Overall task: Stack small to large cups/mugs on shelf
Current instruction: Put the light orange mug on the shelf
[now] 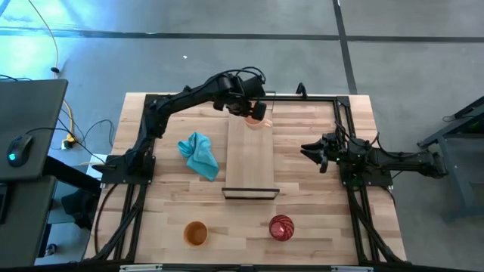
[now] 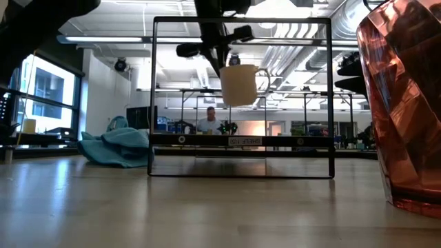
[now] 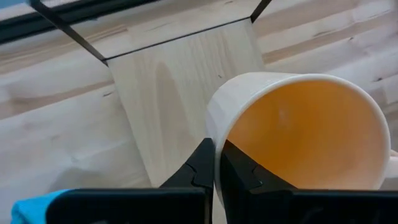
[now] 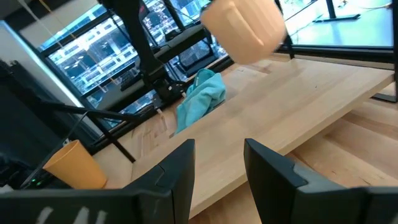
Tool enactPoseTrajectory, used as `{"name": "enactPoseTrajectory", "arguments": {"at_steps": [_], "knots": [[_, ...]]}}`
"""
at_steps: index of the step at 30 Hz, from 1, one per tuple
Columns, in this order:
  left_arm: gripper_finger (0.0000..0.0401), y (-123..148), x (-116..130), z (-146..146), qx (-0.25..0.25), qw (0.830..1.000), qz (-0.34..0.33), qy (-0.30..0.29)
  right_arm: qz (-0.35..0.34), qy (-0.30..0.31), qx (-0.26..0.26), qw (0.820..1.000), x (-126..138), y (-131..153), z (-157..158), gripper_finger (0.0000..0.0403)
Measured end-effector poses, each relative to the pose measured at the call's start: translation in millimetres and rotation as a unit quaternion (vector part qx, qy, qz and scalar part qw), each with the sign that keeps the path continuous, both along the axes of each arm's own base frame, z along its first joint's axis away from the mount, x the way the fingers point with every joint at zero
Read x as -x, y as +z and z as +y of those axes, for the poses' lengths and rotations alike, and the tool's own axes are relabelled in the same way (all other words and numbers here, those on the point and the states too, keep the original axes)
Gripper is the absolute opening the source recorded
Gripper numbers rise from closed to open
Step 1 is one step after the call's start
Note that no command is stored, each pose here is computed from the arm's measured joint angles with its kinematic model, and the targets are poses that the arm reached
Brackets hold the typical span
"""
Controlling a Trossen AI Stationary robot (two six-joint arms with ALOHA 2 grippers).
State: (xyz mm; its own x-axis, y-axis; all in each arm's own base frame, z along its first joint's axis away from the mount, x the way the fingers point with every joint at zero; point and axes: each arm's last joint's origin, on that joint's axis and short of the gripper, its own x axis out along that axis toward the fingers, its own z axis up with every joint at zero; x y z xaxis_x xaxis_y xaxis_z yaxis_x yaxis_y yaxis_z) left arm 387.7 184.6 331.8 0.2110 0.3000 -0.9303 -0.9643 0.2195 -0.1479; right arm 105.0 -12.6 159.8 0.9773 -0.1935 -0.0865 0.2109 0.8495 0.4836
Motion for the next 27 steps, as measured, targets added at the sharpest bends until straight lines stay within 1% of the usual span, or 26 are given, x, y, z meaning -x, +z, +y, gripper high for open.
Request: {"name": "enactPoseTrajectory", "arguments": {"at_steps": [6,11,15,27], "knots": [[0.0,-10.0,-2.8,5.4,0.008,1.0,0.011,0.011,0.0,0.015,-0.005,1.0,-0.1,-0.2,0.9,0.013],[0.0,-11.7,2.8,18.3,0.011,0.999,0.007,0.049,0.0,0.018,-0.005,1.0,-0.2,-0.1,1.0,0.013],[0.0,-11.7,7.1,26.2,0.015,0.998,0.004,0.064,0.0,0.018,-0.005,1.0,-0.2,-0.2,1.1,0.013],[0.0,-16.3,10.5,36.7,0.019,0.997,0.01,0.068,0.001,0.018,-0.002,1.0,-0.2,-0.1,1.1,0.013]]}}
